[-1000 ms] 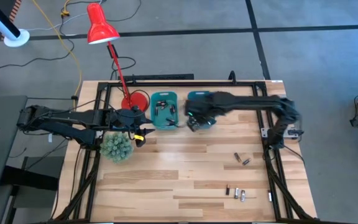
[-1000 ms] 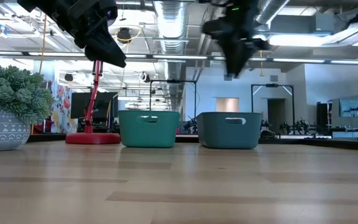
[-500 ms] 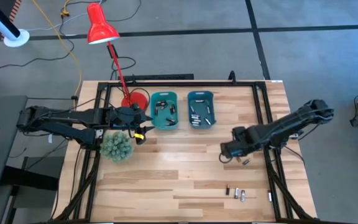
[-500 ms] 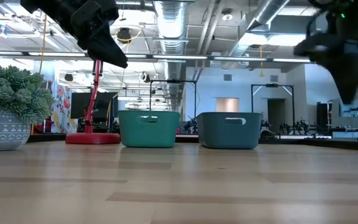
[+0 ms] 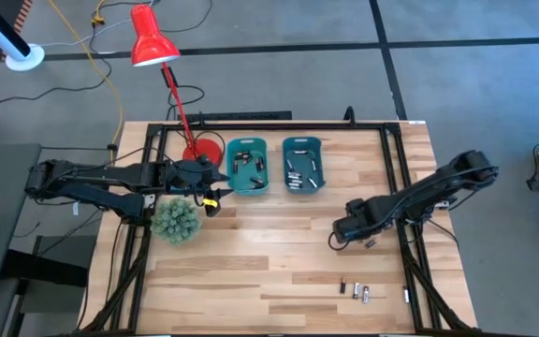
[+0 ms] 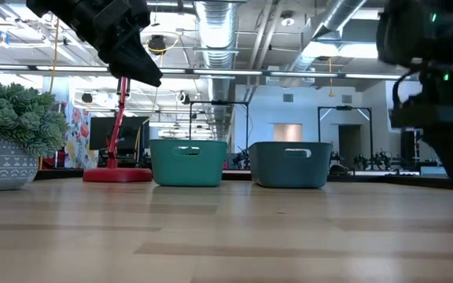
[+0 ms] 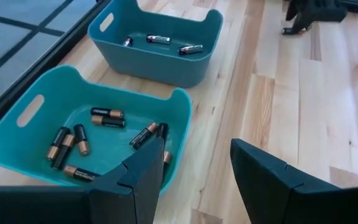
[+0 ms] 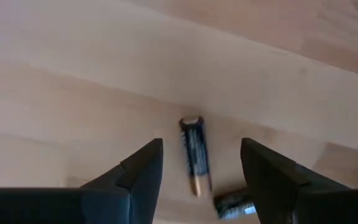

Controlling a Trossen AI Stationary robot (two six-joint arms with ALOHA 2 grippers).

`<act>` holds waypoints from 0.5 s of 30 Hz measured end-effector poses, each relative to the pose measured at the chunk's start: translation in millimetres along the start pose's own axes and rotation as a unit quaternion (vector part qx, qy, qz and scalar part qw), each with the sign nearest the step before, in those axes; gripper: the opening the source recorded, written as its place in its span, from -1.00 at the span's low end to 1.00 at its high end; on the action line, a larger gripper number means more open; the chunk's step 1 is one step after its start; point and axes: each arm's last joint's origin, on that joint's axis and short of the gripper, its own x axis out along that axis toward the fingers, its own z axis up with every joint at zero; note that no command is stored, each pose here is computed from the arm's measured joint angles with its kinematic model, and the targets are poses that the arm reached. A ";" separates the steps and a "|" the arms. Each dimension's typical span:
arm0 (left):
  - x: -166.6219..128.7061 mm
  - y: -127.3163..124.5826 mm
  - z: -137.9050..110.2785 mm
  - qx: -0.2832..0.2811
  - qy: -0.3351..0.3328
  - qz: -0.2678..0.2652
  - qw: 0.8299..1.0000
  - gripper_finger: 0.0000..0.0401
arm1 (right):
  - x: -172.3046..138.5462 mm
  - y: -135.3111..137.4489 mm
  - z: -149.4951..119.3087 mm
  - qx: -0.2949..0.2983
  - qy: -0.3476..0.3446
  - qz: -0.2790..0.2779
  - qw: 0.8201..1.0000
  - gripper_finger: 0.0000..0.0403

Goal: Sort batteries
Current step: Put the black battery into the green bin

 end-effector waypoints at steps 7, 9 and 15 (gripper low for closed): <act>0.0 0.0 -0.1 -0.028 0.001 -0.001 1.000 -0.09 | 30.4 -3.3 7.8 -0.016 0.035 0.025 0.999 -0.07; 0.0 0.0 -0.2 -0.036 0.001 -0.001 0.999 -0.09 | 31.3 -3.4 8.5 -0.020 0.039 0.025 0.999 -0.26; 0.1 0.0 -0.3 -0.045 0.002 -0.001 0.999 -0.09 | 26.9 -5.3 12.2 -0.043 0.040 0.032 0.998 -0.90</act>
